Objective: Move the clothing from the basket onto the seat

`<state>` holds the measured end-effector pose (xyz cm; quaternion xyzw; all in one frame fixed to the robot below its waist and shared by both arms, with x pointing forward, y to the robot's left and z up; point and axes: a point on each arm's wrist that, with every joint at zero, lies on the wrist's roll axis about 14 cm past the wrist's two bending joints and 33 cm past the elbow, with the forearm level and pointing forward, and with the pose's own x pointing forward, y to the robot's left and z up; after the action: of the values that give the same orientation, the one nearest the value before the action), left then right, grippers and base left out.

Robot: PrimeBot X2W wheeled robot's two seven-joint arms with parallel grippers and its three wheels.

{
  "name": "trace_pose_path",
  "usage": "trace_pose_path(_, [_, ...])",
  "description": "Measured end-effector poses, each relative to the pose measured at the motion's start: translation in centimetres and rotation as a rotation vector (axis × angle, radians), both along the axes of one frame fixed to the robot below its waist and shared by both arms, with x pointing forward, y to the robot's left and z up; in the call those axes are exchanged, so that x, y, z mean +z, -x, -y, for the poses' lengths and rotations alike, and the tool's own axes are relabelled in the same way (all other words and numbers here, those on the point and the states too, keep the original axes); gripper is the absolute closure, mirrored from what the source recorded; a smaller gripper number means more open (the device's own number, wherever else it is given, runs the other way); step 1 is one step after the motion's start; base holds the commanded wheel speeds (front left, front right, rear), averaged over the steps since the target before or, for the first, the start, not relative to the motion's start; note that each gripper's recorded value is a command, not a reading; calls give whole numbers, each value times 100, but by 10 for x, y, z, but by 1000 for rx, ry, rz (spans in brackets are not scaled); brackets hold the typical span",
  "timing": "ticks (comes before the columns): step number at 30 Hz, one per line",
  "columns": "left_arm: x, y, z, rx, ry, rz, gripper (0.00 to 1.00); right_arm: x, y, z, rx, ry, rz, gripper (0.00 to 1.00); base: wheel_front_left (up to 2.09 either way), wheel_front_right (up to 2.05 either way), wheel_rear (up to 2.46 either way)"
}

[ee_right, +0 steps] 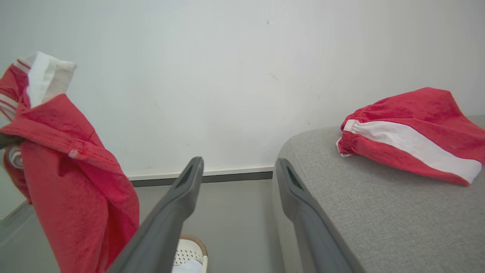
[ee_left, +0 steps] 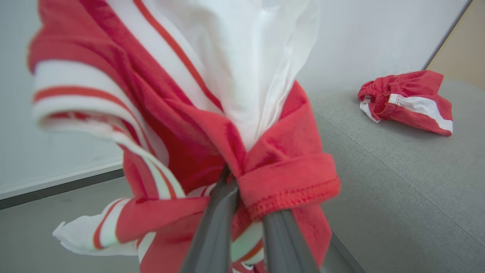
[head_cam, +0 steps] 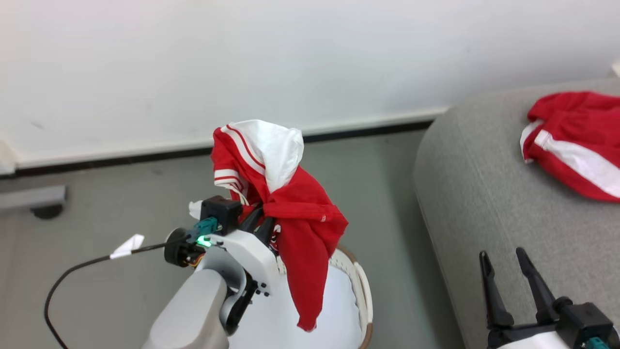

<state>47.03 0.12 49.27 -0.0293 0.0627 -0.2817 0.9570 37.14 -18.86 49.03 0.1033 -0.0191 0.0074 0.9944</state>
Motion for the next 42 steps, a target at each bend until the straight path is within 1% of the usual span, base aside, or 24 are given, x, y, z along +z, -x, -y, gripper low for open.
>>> trace_pose_path(5, [51,17,-8,25,29,108,100,12,15,-9,24,-4,37,0,0,0,0])
trace_pose_path(9, [82,30,-16,45,48,171,100,20,22,-14,38,-5,66,0,0,0,0])
trace_pose_path(18, [119,54,-26,61,65,236,100,25,36,-23,64,-14,85,0,0,0,0])
trace_pose_path(24, [123,62,-26,52,65,235,100,32,34,-38,109,-1,107,0,0,0,0])
trace_pose_path(27, [123,63,-27,51,62,232,100,40,30,-54,160,21,131,0,0,0,0])
trace_pose_path(34, [121,69,-21,29,64,224,100,69,16,-106,343,95,217,0,0,0,0])
trace_pose_path(39, [116,73,-12,0,62,209,100,76,9,-141,485,135,229,0,0,0,0])
trace_pose_path(42, [114,76,-7,-17,60,207,100,77,6,-160,566,158,212,0,0,0,0])
